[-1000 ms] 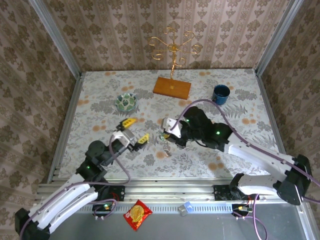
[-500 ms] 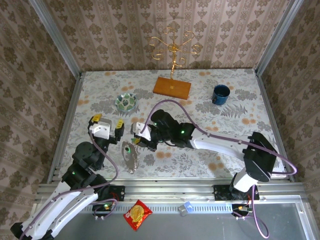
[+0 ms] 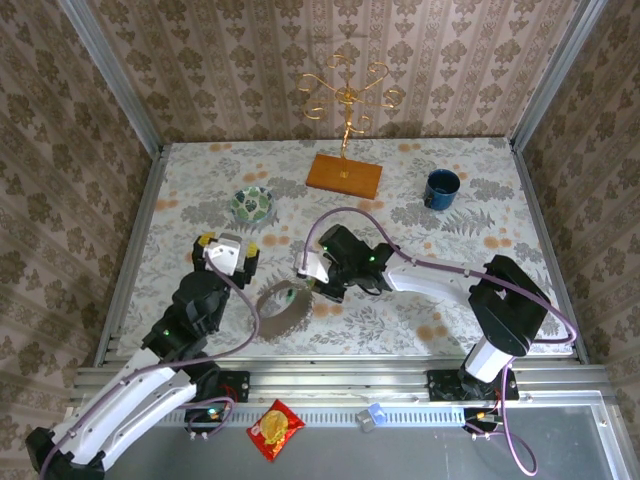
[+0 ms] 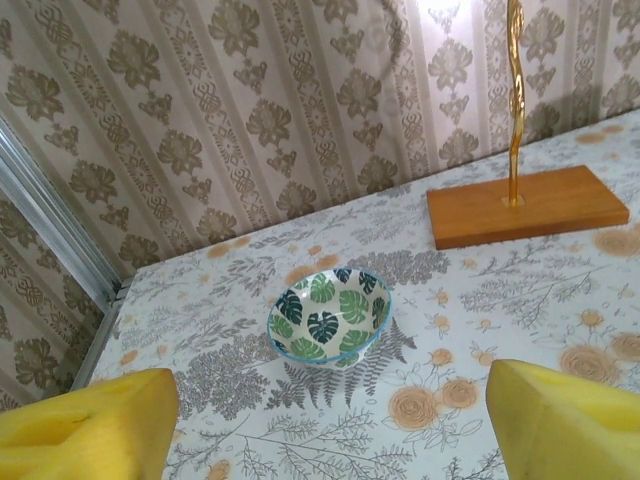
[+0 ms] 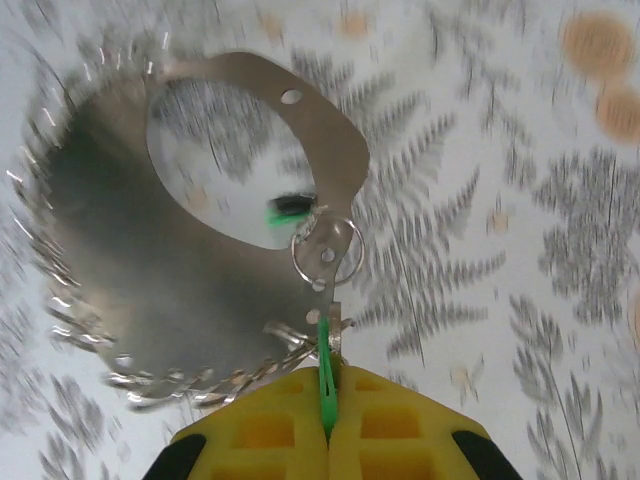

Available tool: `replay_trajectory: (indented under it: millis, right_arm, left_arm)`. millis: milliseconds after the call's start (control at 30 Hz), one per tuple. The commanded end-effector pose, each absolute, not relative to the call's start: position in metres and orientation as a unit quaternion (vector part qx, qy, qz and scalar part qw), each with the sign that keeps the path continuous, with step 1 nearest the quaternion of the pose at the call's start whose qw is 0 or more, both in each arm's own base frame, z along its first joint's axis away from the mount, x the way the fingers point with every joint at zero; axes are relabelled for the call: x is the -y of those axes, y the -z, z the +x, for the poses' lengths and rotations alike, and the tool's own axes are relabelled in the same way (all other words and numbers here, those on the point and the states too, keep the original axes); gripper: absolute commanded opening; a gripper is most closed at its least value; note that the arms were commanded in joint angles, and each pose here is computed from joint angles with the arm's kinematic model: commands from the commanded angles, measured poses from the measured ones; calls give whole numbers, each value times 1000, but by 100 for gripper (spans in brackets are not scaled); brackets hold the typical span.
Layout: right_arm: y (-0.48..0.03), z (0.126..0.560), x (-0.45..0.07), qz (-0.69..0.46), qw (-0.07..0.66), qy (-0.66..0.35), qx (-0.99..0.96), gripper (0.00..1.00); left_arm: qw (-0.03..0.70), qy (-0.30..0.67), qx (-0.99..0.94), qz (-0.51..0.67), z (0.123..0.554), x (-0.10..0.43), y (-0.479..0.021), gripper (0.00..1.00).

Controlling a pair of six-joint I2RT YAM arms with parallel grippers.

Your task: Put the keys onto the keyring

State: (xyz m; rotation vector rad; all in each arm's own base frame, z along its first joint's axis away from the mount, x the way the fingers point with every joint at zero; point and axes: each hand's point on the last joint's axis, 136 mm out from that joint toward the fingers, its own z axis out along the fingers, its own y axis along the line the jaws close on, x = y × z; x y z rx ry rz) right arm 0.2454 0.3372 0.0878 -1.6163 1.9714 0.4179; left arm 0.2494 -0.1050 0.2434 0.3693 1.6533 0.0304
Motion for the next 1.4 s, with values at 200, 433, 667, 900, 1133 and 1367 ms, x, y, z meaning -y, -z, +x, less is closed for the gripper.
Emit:
replay_trajectory:
  millis: [200, 433, 667, 900, 1133, 1367]
  right_arm:
    - [-78, 247, -292, -637, 247, -55, -728, 43]
    - [-180, 279, -256, -426, 447, -198, -761, 56]
    - [-209, 340, -72, -85, 586, 85, -801, 67]
    - [-169, 343, -20, 6, 630, 71, -774, 72]
    - [-134, 372, -33, -55, 630, 56, -772, 69]
    - [-101, 389, -15, -22, 601, 19, -798, 68]
  left_arm:
    - [663, 19, -740, 115, 281, 103, -233, 81]
    - [657, -29, -747, 97, 298, 78, -221, 83]
    - [651, -77, -753, 49, 310, 40, -198, 82]
    - [637, -96, -763, 58, 326, 37, -172, 84]
    - [631, -96, -768, 54, 350, 32, -148, 86]
    - [624, -112, -771, 61, 373, 21, -133, 89]
